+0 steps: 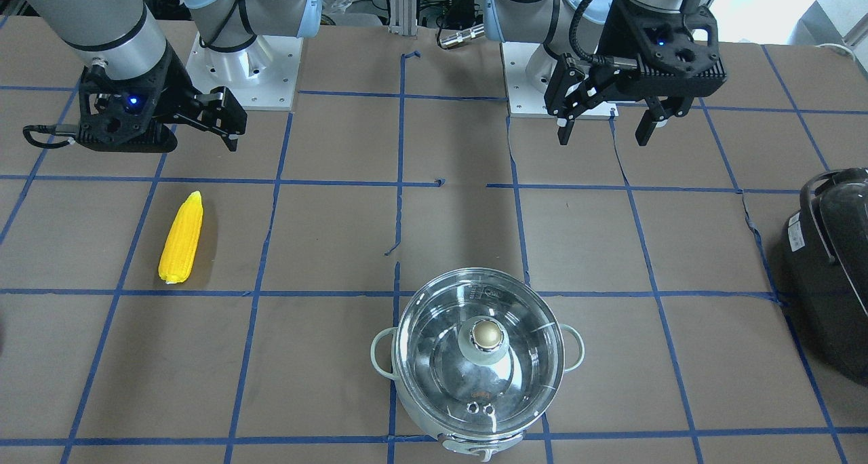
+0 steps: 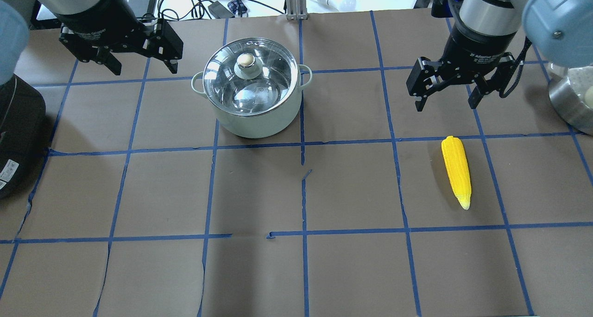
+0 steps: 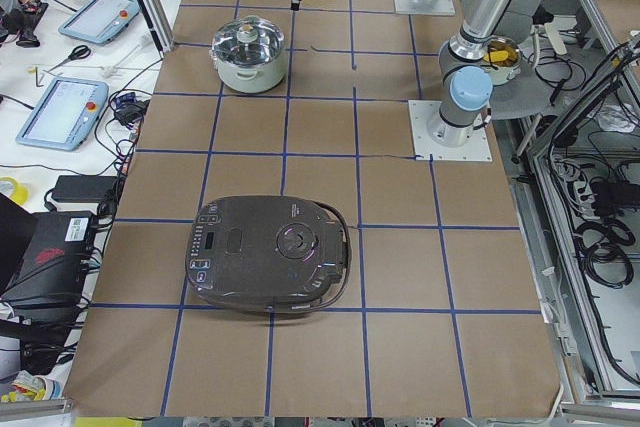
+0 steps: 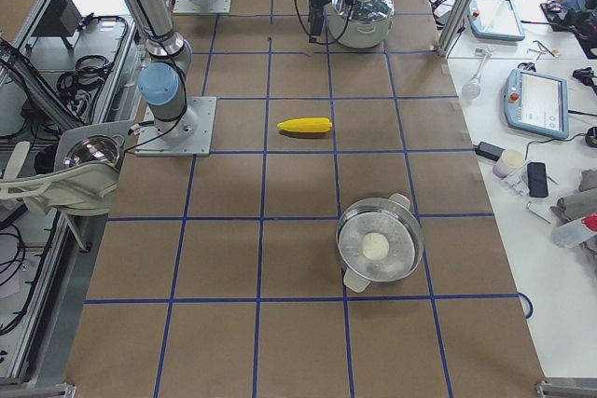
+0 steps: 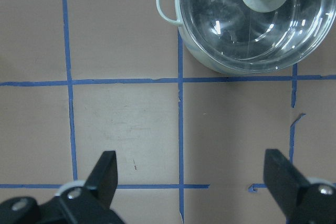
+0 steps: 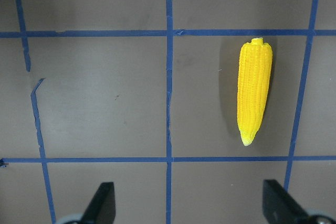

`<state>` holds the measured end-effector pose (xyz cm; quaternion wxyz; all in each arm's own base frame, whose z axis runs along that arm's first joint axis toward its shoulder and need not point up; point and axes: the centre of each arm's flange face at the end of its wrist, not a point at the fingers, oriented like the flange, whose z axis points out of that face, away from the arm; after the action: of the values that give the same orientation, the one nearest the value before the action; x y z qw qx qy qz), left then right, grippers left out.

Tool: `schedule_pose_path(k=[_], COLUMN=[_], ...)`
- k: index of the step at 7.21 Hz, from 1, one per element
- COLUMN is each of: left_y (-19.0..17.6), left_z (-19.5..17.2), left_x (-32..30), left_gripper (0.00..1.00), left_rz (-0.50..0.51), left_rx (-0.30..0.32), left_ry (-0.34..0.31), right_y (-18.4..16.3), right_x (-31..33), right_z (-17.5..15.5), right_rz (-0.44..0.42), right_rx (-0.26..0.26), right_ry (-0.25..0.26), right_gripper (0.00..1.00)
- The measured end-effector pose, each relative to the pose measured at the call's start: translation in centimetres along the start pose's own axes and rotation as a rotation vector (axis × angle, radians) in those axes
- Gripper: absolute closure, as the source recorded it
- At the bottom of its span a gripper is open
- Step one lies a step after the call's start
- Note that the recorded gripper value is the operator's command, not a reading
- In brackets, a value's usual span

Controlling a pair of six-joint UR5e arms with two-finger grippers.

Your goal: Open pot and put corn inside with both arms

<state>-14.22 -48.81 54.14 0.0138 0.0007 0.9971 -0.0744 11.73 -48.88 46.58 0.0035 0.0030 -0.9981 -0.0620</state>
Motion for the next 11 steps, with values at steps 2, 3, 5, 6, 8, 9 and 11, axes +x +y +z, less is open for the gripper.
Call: schedule_pose_path(k=[2,3,5,6,8,9,11], left_y=[0.00,0.01,0.01,0.01,0.01,0.01,0.04], left_z=[0.02,0.02,0.02,0.03,0.02,0.05,0.11], left_x=[0.00,0.00,0.00,0.00,0.00,0.00,0.05], left_gripper=[0.00,0.00,0.00,0.00,0.00,0.00,0.00], left_rz=[0.000,0.000,0.000,0.000,0.000,0.000,0.001], left_rx=[0.000,0.000,-0.001,-0.001,0.000,-0.001,-0.002], left_ry=[0.000,0.000,0.000,0.000,0.000,0.000,0.000], right_y=[0.01,-0.01,0.01,0.03,0.27,0.34,0.39], right_x=[0.03,0.05,0.06,0.07,0.10,0.16,0.18], right_z=[-0.04,-0.07,-0.35,-0.48,-0.82,-0.82,-0.87], right_rz=[0.002,0.006,0.008,0.007,0.005,0.004,0.005], right_rx=[0.001,0.002,0.007,0.010,0.016,0.016,0.018], right_ry=[0.000,-0.001,0.000,0.000,0.004,0.010,0.013], right_gripper=[0.00,0.00,0.00,0.00,0.00,0.00,0.00])
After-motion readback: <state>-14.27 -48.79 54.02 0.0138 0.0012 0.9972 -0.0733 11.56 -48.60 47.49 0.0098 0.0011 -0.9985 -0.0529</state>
